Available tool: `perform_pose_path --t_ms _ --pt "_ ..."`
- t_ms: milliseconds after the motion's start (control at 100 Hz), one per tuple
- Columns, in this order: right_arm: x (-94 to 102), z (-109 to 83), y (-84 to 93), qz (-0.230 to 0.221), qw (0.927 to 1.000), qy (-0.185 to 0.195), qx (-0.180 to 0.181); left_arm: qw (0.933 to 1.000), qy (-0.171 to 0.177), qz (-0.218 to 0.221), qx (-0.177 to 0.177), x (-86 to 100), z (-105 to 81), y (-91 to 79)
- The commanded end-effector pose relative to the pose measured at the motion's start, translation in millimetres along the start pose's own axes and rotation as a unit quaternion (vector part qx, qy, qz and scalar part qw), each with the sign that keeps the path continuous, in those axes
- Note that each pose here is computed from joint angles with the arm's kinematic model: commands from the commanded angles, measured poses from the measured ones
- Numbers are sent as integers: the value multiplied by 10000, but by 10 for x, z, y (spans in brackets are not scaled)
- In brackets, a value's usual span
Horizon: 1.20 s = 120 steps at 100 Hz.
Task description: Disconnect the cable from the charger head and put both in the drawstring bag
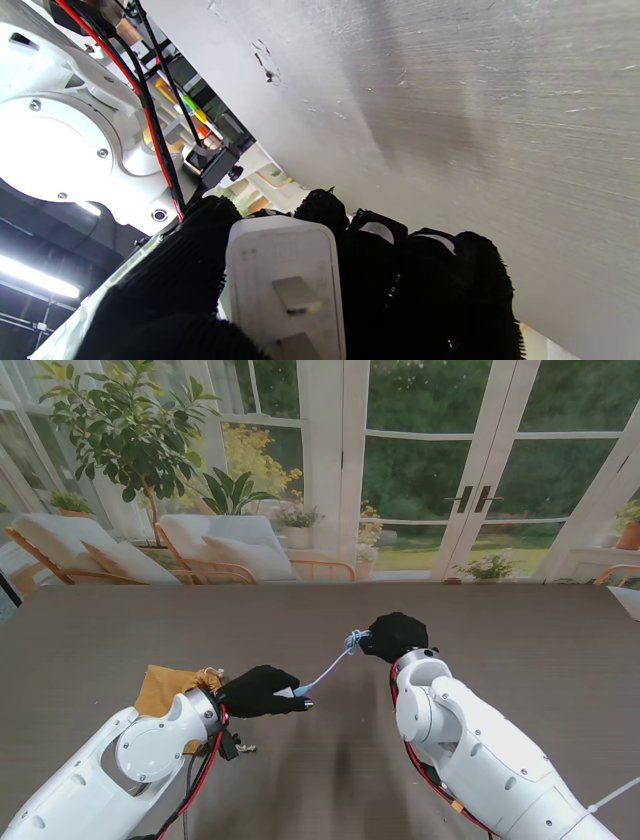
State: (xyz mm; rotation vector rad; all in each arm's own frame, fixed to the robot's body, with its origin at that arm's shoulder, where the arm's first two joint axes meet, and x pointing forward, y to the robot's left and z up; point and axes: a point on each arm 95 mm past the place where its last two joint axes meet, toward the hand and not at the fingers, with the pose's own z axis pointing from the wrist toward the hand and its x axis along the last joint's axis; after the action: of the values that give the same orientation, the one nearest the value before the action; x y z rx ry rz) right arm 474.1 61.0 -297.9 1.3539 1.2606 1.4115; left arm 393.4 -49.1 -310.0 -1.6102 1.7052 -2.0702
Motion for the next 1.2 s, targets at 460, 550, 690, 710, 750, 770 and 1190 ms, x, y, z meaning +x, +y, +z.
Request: perform_pose_path --t_ms 460,550,690,710,750,770,1190 --pt "-124 80 10 -226 9992 -322 -39 9997 -74 61 -243 4 -71 67" --pt "-124 87 17 -260 9989 -375 -54 9996 -85 70 -266 6 -81 75" --pt "-132 106 29 -343 9983 -474 -84 9995 -112 84 -291 13 -108 90" --pt "-133 110 31 -356 9981 -491 -88 9995 -116 87 -296 15 -113 92" --pt "-137 120 35 -377 9979 -519 -95 9994 -124 94 -305 18 -123 96" --pt "-139 125 37 -390 9978 -531 -99 9994 -128 97 -309 20 -128 98" --pt "-184 214 83 -585 9952 -763 -187 9987 -180 183 -437 67 -204 142"
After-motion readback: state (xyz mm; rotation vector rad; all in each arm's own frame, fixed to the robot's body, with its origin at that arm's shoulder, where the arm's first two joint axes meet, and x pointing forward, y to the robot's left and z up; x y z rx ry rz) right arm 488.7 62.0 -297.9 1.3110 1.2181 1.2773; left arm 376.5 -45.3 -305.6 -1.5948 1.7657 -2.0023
